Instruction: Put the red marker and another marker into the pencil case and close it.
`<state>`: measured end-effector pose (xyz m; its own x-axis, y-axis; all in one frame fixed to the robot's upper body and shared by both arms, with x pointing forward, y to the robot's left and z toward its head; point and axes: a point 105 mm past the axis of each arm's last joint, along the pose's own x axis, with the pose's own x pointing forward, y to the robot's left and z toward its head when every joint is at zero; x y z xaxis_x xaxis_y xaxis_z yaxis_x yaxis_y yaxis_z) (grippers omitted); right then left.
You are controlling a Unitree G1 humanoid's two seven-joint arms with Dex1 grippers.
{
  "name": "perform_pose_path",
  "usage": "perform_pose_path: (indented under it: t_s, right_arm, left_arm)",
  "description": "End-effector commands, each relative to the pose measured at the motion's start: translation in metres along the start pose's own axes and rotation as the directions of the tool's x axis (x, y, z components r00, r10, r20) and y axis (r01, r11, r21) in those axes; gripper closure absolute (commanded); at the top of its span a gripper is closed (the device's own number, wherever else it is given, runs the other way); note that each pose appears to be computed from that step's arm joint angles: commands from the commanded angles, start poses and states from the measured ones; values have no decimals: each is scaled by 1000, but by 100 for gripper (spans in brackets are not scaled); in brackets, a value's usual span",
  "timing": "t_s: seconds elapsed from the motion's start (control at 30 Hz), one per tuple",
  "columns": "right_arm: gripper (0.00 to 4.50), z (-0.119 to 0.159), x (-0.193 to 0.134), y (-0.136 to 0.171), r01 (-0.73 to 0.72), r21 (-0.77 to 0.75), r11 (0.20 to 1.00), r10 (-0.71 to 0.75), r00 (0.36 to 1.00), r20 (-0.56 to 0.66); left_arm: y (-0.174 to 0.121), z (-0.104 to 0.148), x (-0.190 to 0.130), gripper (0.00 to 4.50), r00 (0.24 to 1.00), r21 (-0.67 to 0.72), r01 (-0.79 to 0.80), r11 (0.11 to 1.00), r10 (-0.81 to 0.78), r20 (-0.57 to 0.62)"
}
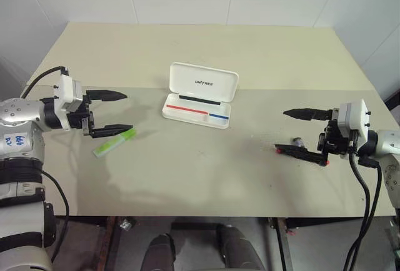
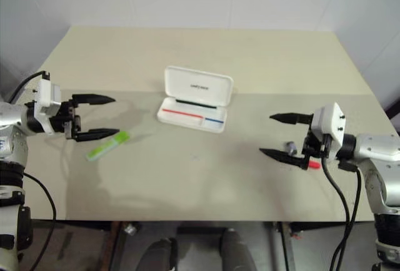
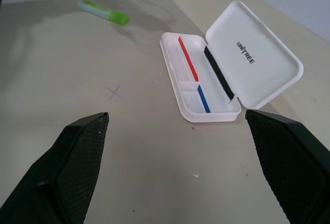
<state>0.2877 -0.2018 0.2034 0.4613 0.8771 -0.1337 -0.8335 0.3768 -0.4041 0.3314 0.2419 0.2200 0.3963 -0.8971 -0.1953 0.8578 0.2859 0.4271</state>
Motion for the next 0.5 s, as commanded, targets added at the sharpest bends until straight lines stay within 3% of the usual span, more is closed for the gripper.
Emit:
perform_pose_path:
  t_s: [0.03,0.23,0.5]
  right_arm:
    - [0,9,7,-13,41,-61,997,-38,998,52]
    - [0,27,17,-16,44,-34,998,-40,993,113]
    - [0,33,74,-6,-138,-53,989,137,990,-17]
  left_arm:
    - [1,16,-8,1,1000,50,-6,999,6,5]
    - [3,23,-1,1,1000,52,7,999,-8,22]
    - [5,30,10,1,997,50,36,998,-40,66]
